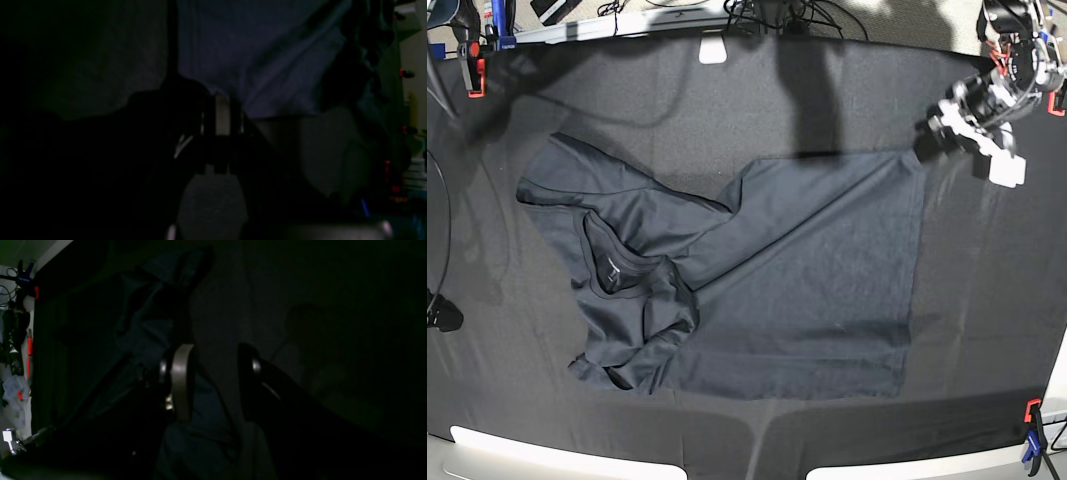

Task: Layout the t-shirt on the table in an organized manner, then fold the t-shirt properly
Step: 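Release the fabric and lift the right gripper away from the shirt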

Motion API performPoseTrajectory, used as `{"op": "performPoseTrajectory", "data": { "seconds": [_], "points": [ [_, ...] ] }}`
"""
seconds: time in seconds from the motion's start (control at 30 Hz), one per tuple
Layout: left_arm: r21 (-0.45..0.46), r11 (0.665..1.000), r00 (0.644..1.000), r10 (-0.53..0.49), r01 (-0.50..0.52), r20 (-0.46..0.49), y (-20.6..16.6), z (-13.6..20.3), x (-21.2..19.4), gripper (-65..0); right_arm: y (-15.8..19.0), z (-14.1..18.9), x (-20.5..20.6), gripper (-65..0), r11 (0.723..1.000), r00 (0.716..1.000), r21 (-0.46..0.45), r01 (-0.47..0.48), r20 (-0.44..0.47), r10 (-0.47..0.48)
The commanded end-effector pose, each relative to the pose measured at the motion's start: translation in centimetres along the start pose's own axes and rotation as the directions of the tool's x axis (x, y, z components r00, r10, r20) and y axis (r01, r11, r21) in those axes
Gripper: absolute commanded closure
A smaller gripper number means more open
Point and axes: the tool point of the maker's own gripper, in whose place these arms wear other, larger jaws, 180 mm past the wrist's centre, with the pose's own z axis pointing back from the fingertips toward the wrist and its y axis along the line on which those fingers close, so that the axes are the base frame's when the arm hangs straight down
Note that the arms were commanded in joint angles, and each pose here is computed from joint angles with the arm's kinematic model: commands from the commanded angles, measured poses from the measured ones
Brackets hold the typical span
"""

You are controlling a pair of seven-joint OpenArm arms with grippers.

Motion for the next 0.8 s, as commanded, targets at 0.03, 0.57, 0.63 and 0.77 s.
{"op": "performPoseTrajectory", "data": {
  "seconds": [0.03,0.57,0.63,0.77],
  "points": [
    [0.05,0.998,0.998,-0.04,0.038,0.054,1.2,1.1,1.8,0.0,0.4,1.6,2.1,-19.9,0.999,0.998,0.005,-0.036,0.053,0.036],
    [0.351,0.933,0.997,0.069,-0.078,0.038,8.8,9.3,-2.2,0.0,1.6,1.8,3.1,-19.8,0.996,0.993,0.011,-0.094,0.071,0.093],
    [0.371,0.924,0.996,0.079,-0.085,0.033,9.2,10.3,-3.0,0.0,2.0,1.6,3.3,-19.8,0.994,0.992,0.018,-0.104,0.073,0.103],
    [0.389,0.916,0.995,0.085,-0.095,0.042,9.5,11.3,-3.4,0.0,4.1,-0.3,2.6,-19.8,0.989,0.991,0.068,-0.133,0.041,0.13]
  ]
}}
